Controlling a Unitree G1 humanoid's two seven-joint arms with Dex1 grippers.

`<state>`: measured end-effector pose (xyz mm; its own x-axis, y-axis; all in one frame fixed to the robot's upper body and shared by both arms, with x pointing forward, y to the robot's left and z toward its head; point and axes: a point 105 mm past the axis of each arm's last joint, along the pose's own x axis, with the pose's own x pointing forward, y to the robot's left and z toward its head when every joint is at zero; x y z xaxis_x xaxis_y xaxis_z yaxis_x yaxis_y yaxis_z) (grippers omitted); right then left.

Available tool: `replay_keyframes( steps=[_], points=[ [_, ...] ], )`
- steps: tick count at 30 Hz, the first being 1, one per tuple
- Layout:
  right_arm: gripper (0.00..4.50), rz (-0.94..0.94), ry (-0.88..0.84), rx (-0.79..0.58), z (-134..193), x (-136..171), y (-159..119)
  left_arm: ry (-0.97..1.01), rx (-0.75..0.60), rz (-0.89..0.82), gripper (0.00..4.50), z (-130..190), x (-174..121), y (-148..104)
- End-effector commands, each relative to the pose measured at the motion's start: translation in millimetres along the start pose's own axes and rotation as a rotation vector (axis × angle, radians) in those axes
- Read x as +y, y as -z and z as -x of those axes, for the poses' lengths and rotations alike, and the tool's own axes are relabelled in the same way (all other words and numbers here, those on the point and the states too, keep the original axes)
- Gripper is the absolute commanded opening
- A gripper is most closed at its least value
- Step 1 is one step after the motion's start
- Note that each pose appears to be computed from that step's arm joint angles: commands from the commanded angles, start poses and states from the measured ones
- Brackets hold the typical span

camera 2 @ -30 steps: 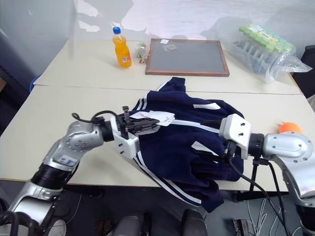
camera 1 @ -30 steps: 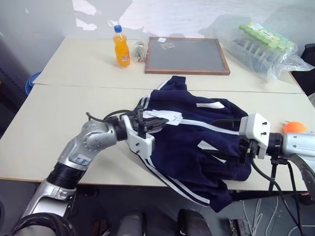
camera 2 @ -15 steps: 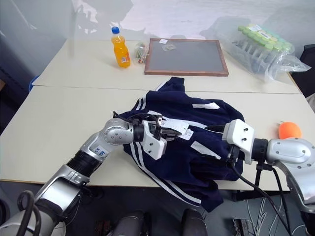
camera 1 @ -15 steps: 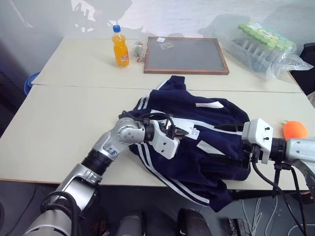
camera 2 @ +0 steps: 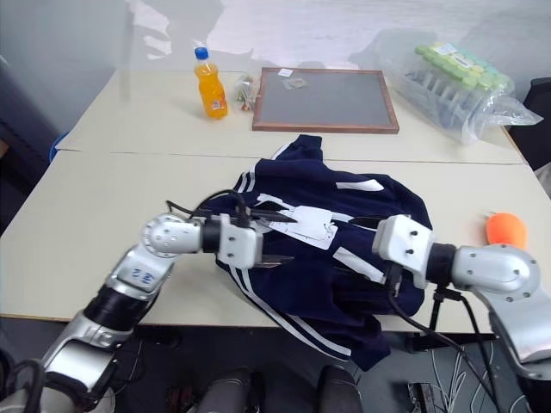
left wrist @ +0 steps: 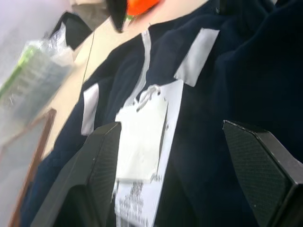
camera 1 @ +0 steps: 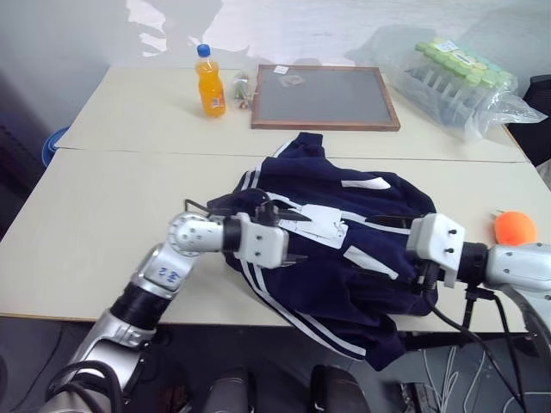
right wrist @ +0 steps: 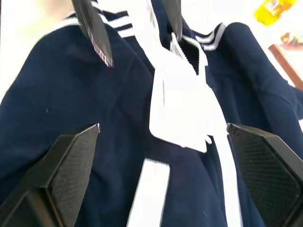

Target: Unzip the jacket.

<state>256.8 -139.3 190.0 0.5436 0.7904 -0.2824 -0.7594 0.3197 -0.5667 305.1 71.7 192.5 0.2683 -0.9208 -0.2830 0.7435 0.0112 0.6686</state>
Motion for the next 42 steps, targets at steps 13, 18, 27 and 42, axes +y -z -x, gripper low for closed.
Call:
replay_keyframes(
  steps=[13, 18, 27, 42],
  points=[
    [4.50, 0.182, 0.210, 0.019, -73.9, 0.4, 9.7, 0.003, -0.006, 0.338, 3.59, 65.5, 42.4, 4.8],
    [4.50, 0.194, 0.257, 0.036, -78.1, -8.6, 16.3, 0.009, 0.001, 0.311, 3.59, 61.4, 40.1, 6.7],
    [4.50, 0.171, 0.304, 0.005, -73.7, -26.3, 6.4, -0.022, 0.001, 0.296, 3.59, 60.8, 42.5, 9.4],
    [1.22, 0.192, 0.328, 0.055, -85.5, -22.7, 12.2, -0.023, -0.010, 0.283, 3.62, 52.5, 43.0, 11.8]
  ],
)
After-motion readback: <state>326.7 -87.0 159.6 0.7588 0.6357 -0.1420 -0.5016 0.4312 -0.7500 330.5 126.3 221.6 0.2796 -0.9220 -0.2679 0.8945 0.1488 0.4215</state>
